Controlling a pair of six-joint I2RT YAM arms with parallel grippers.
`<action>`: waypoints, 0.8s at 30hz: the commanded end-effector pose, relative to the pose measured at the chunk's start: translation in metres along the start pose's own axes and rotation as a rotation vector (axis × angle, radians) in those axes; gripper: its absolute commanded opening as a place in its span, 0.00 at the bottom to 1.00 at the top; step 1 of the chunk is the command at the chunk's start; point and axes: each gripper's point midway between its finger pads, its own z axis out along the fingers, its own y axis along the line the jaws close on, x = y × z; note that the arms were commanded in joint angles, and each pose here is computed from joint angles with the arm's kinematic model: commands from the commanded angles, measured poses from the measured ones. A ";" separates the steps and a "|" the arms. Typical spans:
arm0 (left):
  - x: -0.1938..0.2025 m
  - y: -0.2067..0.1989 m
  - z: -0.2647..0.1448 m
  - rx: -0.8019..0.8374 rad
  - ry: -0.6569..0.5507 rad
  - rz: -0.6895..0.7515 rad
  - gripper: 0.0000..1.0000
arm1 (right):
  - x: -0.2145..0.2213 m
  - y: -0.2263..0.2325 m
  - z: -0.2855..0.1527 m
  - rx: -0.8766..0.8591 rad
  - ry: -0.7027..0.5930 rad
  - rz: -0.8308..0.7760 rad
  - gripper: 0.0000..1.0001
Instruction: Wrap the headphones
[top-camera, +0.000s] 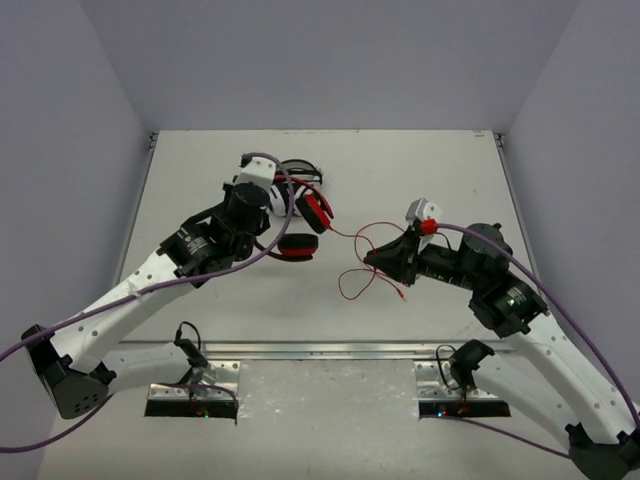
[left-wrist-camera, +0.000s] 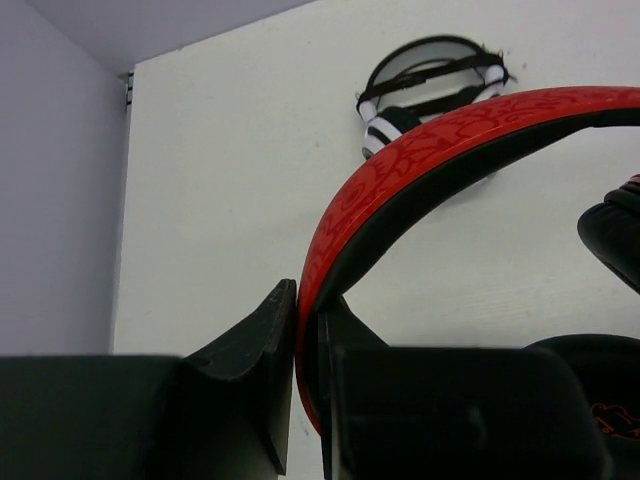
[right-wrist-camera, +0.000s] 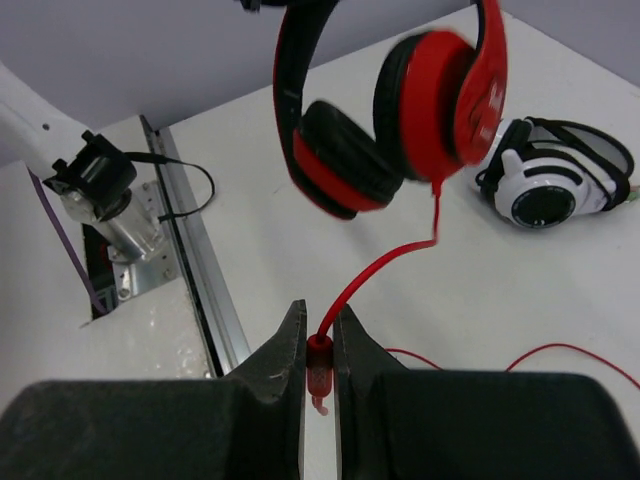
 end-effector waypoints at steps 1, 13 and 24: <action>-0.008 -0.019 0.006 0.051 -0.066 0.053 0.00 | 0.010 -0.010 -0.007 0.051 0.166 -0.033 0.01; 0.033 -0.095 -0.020 0.401 -0.062 0.308 0.00 | 0.020 -0.010 -0.002 0.037 0.447 -0.244 0.01; 0.057 -0.125 -0.039 0.558 -0.052 0.382 0.00 | -0.043 0.027 -0.005 -0.121 0.183 -0.408 0.01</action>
